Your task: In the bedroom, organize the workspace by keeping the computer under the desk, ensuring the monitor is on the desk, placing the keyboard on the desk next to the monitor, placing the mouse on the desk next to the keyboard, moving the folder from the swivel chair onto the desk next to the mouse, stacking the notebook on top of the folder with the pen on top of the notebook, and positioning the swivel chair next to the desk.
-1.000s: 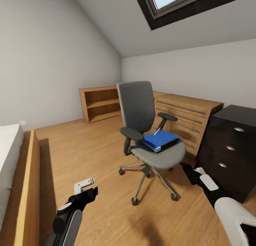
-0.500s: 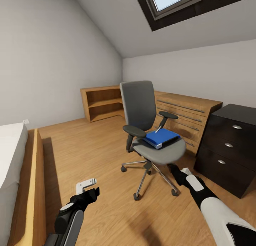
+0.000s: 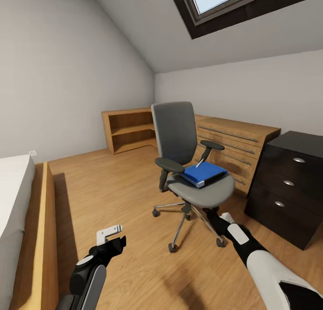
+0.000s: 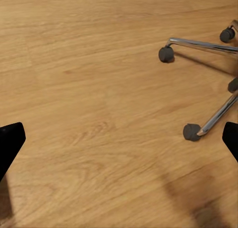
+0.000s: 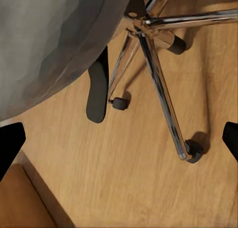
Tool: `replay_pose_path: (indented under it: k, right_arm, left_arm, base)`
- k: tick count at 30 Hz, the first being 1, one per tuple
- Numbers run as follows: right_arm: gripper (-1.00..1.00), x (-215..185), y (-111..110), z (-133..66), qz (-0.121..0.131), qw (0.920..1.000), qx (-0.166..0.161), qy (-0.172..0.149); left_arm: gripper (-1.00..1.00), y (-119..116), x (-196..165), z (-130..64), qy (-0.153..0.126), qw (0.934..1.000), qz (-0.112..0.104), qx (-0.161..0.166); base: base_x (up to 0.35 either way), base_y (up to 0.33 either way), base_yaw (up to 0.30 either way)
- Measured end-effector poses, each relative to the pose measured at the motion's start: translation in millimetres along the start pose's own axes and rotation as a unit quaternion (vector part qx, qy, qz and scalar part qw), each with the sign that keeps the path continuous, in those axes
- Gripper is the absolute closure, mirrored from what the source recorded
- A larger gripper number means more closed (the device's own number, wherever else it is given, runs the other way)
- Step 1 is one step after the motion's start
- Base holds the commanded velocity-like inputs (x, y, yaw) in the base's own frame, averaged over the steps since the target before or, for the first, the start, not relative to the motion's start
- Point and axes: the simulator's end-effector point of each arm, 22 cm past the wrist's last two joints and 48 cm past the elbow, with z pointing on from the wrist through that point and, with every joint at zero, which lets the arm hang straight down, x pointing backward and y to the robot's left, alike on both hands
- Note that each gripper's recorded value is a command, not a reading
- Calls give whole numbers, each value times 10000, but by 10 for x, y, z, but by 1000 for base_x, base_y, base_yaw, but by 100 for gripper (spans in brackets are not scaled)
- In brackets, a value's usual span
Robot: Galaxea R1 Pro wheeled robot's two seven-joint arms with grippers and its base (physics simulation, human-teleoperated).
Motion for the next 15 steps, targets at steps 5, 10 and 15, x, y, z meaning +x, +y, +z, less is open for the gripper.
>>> replay_pose_path:
  k: [5,10,15]
  right_arm:
    - [-100,76,-37,6,27,10000,-38,81]
    - [-100,78,-49,4,40,9999,-38,89]
    - [-100,71,-44,2,43,9999,-62,91]
  left_arm:
    - [-100,-6,0,-1,-2,10000,2,6]
    - [-100,-8,1,-1,-1,10000,1,10]
    - [-100,-13,1,-2,-1,10000,3,14]
  base:
    - [0,0,0]
    - [0,0,0]
    - [0,0,0]
